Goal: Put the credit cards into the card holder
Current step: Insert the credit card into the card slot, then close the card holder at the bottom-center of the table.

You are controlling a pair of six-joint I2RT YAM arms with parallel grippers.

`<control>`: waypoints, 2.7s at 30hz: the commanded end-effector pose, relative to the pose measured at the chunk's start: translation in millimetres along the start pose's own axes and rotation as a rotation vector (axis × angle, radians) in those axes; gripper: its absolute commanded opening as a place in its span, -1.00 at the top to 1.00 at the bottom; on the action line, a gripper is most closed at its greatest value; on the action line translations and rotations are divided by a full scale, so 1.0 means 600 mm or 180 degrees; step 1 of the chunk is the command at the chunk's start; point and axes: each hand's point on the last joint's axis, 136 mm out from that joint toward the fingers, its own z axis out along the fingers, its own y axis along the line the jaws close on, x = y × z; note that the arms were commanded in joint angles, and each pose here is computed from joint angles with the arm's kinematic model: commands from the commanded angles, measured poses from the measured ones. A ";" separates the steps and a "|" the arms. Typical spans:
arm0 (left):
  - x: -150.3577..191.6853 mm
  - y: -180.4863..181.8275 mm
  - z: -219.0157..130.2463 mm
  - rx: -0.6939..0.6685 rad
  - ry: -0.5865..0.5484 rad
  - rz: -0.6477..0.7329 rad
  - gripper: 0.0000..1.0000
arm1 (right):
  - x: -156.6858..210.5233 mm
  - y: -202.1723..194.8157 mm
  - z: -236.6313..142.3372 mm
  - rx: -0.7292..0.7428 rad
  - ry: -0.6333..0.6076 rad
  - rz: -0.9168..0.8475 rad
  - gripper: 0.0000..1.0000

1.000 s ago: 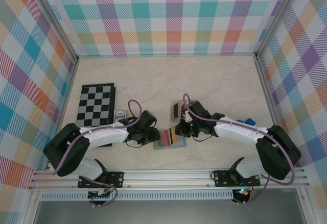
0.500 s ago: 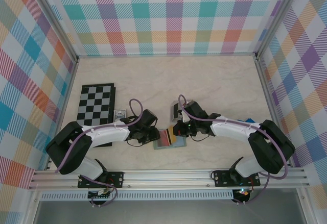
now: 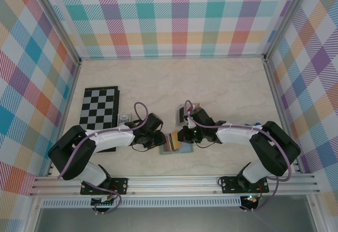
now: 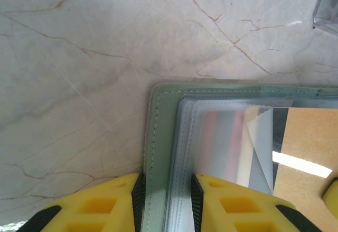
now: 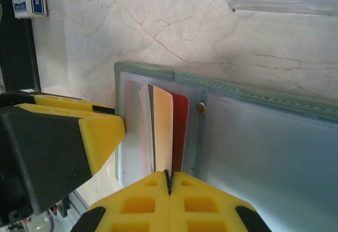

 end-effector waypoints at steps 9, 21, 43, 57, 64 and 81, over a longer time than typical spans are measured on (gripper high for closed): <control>-0.008 0.010 0.001 0.0019 -0.0104 -0.0161 0.36 | 0.016 0.006 0.031 0.0041 0.0100 0.0205 0.88; -0.018 0.020 -0.025 -0.0010 -0.0303 -0.0199 0.30 | 0.017 -0.007 0.012 0.0456 0.0070 0.0172 0.58; -0.007 0.013 0.004 0.0066 -0.0119 -0.0179 0.40 | 0.025 0.039 0.046 0.0108 0.0397 0.0011 0.81; -0.018 0.023 -0.015 -0.0004 -0.0292 -0.0223 0.39 | 0.005 0.031 -0.006 0.0553 0.0114 -0.0145 0.63; -0.041 0.031 -0.061 -0.0237 -0.0548 -0.0044 0.31 | -0.044 0.023 -0.102 0.1125 -0.0518 -0.0455 0.30; -0.112 -0.020 -0.101 -0.0220 -0.0832 0.0098 0.01 | -0.162 -0.016 -0.259 0.1632 -0.1123 -0.0470 0.08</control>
